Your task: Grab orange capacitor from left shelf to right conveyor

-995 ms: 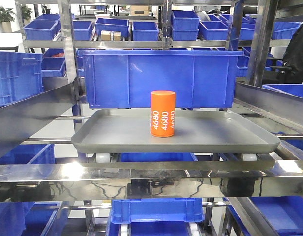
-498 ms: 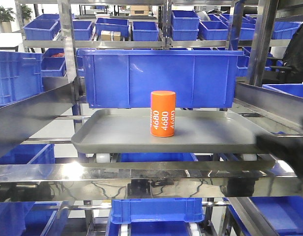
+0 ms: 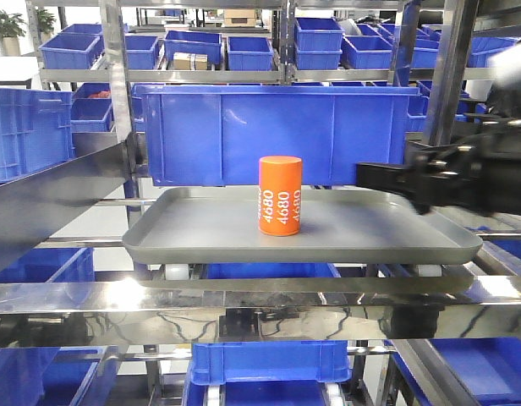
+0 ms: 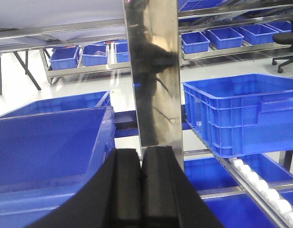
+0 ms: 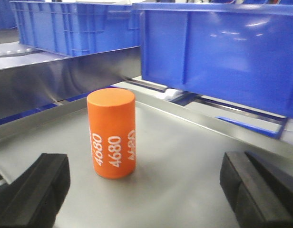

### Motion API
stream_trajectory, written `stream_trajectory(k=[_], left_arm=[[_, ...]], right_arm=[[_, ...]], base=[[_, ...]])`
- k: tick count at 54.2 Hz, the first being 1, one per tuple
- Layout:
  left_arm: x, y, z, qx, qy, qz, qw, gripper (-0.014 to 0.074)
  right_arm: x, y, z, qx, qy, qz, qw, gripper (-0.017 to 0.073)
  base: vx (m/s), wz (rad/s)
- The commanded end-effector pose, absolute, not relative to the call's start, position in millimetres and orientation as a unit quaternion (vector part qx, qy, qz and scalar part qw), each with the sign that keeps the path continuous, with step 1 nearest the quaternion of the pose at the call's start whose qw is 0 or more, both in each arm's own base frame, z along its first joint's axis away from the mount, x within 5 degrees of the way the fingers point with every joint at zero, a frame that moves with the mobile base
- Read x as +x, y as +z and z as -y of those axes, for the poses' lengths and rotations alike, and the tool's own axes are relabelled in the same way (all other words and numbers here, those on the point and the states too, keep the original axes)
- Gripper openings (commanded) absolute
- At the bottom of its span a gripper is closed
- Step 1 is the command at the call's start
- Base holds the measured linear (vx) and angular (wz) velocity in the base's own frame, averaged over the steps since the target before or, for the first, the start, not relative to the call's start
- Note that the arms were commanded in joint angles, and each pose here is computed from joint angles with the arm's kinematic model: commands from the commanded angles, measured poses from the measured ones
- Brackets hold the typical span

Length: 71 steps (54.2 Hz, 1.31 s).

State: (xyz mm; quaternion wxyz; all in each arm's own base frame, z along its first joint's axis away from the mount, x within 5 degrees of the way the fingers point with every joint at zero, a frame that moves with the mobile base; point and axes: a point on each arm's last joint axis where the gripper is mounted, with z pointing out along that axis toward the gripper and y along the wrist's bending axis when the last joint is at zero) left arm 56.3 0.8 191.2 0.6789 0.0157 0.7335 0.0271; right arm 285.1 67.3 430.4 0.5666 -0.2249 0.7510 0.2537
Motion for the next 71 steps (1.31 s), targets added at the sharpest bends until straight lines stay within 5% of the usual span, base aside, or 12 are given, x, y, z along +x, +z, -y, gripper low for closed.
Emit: stream_trajectory(k=[1, 40, 60, 71], left_arm=[[56.9, 188.3, -0.8, 0.014, 0.025, -0.712, 0.702, -0.0006], [56.9, 188.3, -0.8, 0.014, 0.025, -0.712, 0.702, -0.0006], [56.9, 188.3, -0.8, 0.014, 0.025, -0.712, 0.702, -0.0006], [56.9, 188.3, -0.8, 0.014, 0.025, -0.712, 0.702, -0.0006]], right_arm=[[287.1, 450.0, -79.8, -0.229, 0.265, -0.721, 0.597, 0.0680], [354.8, 424.2, -163.9, -0.235, 0.283, -0.713, 0.597, 0.0643], [355.0, 421.0, -165.8, -0.241, 0.288, -0.716, 0.588, 0.0370], [354.4, 420.8, -166.0, -0.245, 0.287, -0.716, 0.587, 0.0344]], base=[[0.00, 0.00], [0.00, 0.00], [0.00, 0.00], [0.00, 0.00]])
